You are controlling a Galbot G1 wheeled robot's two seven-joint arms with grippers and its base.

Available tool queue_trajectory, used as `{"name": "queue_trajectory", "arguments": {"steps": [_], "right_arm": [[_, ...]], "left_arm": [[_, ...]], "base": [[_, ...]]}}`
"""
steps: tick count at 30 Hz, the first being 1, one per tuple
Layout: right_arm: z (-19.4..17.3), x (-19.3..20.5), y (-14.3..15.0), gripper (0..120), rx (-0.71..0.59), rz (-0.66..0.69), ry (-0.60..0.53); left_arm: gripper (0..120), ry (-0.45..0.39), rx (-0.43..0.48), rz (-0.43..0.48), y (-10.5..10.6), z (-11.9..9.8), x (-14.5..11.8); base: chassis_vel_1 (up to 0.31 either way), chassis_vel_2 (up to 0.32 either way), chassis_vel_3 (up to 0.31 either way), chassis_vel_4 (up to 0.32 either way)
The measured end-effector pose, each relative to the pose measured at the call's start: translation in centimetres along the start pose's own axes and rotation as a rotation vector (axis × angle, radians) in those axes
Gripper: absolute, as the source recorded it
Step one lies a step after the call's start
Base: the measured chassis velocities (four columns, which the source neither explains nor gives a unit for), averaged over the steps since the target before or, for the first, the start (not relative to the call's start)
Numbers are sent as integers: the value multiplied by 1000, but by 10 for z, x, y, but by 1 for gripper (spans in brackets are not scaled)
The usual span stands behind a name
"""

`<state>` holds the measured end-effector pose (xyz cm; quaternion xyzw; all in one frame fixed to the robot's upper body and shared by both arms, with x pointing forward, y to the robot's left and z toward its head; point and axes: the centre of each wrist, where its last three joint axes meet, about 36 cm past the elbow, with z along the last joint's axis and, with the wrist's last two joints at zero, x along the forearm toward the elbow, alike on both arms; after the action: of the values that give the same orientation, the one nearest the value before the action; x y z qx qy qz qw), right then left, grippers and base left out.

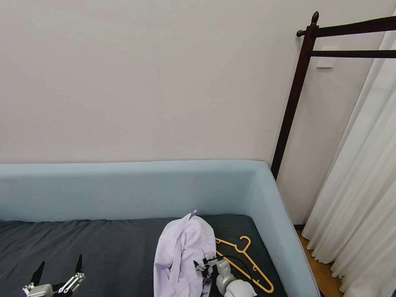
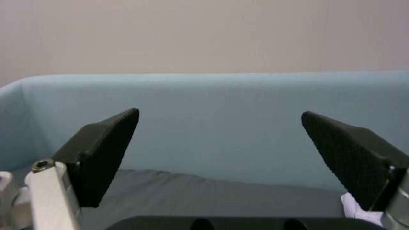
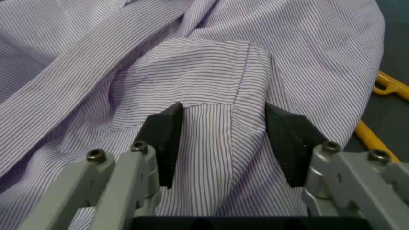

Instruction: Pick up the clothes from the sofa and hang them on the clothes hanger.

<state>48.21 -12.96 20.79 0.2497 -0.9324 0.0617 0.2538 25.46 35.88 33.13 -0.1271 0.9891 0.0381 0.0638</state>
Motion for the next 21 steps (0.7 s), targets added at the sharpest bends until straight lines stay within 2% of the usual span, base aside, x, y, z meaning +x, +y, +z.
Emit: {"name": "queue_trajectory", "arguments": {"steps": [4, 5, 8, 10, 12, 18, 21], "right_arm": [[3, 6, 3, 28, 19, -12, -39], [3, 6, 3, 28, 19, -12, -39], [4, 8, 4, 15, 22, -2, -65], [4, 9, 4, 12, 23, 2, -71], [5, 12, 2, 2, 24, 9, -87], [-3, 21, -17, 0, 3, 36, -146], [-29, 41, -44, 0, -50, 53, -208]], "left_arm": [[100, 1, 4, 0, -4, 3, 0], [100, 1, 4, 0, -4, 3, 0], [100, 2, 5, 0, -4, 4, -1], [100, 2, 6, 0, -5, 4, -1], [100, -1, 7, 1, -5, 5, -1], [100, -8, 8, 3, -7, 5, 0], [100, -12, 6, 4, -6, 5, 0]], "base": [[0, 0, 0, 0], [0, 0, 0, 0], [0, 0, 0, 0], [0, 0, 0, 0], [0, 0, 0, 0], [0, 0, 0, 0], [0, 0, 0, 0]]}}
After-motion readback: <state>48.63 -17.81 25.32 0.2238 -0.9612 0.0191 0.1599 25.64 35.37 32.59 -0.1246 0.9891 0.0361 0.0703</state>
